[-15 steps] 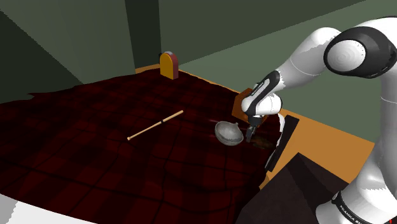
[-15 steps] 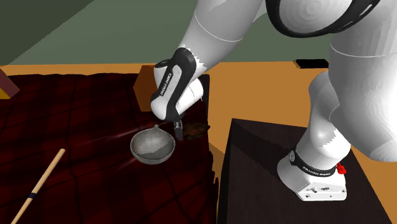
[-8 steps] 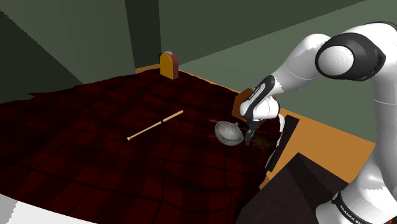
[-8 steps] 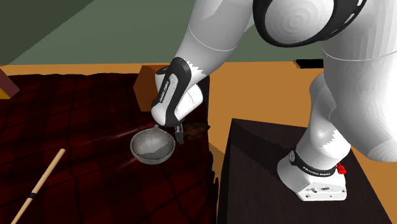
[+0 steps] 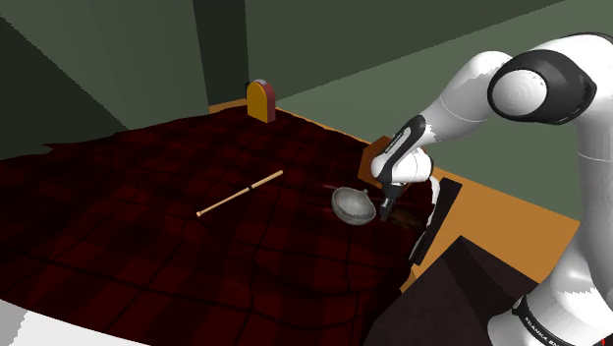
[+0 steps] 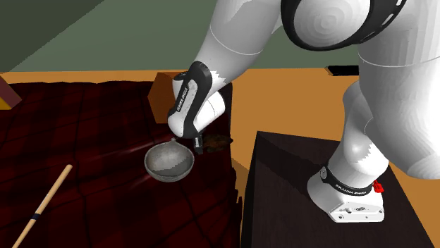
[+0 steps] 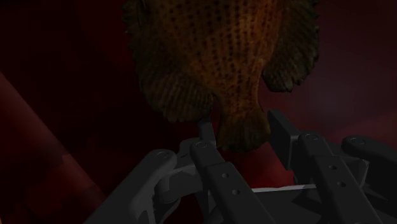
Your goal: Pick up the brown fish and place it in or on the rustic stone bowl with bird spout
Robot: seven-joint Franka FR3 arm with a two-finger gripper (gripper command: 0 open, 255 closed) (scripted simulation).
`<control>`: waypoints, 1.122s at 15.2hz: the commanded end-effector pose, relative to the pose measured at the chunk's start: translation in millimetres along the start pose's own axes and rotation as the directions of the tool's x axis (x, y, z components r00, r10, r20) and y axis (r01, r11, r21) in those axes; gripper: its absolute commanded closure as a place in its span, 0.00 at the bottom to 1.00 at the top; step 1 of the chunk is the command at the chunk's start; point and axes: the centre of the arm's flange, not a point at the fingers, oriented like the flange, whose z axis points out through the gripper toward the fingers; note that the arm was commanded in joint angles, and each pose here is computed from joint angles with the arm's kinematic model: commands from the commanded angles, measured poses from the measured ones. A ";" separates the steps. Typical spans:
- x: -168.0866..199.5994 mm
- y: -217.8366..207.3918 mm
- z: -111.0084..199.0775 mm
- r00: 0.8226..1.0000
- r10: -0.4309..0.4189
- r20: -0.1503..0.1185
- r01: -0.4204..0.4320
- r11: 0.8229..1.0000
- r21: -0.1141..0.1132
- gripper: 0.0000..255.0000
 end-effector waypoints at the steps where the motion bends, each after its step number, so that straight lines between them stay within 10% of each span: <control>1: -0.2 -9.4 6.1 1.000 -0.012 0.016 0.012 1.000 0.016 1.00; 17: -3.7 -7.7 -52.5 1.000 -0.012 0.016 0.011 1.000 0.016 1.00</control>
